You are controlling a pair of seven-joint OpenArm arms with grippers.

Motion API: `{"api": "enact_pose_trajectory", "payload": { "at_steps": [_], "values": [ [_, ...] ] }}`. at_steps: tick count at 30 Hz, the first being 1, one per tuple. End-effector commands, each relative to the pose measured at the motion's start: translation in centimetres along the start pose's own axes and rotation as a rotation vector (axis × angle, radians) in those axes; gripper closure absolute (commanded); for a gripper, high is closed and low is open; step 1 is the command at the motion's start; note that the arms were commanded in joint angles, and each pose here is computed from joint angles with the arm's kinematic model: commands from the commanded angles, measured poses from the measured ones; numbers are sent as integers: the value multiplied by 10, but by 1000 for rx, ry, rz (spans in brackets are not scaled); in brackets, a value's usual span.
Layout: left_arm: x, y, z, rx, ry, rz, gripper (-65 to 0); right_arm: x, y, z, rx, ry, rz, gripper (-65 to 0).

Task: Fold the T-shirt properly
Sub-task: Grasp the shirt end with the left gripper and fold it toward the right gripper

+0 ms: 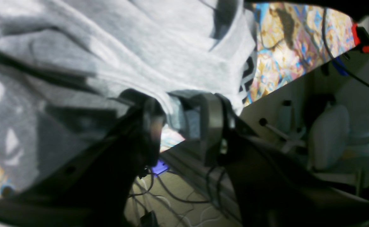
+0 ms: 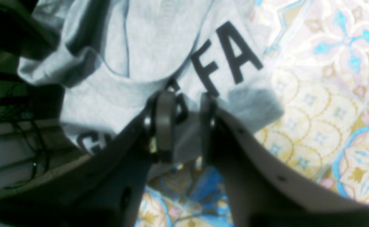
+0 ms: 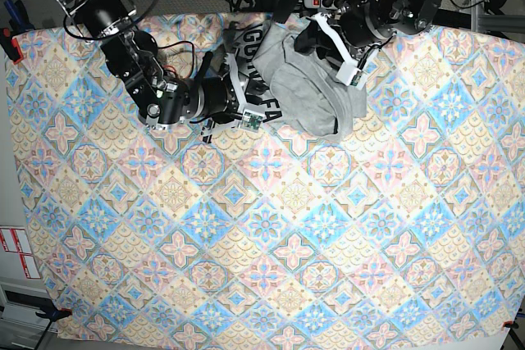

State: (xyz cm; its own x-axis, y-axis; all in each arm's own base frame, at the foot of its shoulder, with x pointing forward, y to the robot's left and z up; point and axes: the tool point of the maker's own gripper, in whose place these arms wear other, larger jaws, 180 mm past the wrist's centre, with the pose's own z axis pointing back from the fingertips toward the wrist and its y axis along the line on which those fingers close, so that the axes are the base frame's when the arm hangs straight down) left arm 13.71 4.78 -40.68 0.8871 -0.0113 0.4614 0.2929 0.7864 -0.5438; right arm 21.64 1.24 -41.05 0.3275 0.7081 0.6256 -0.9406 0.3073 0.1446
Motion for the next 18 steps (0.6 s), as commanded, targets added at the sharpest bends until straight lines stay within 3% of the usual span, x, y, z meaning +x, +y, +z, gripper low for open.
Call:
{"api": "enact_pose_trajectory", "payload": {
  "at_steps": [1,7,18],
  "values": [
    [7,-8,3,-25,-26,-7,-198,13,-6,6,-10,-44,10,-130],
    [10,-26,0,-66,-48,1,-198,13,-6,6,-10,-44,10,-130],
    [-22,-68,-8,-182,57,-53,-198,14,-8,7,-13,-46,13,-130]
  ]
}}
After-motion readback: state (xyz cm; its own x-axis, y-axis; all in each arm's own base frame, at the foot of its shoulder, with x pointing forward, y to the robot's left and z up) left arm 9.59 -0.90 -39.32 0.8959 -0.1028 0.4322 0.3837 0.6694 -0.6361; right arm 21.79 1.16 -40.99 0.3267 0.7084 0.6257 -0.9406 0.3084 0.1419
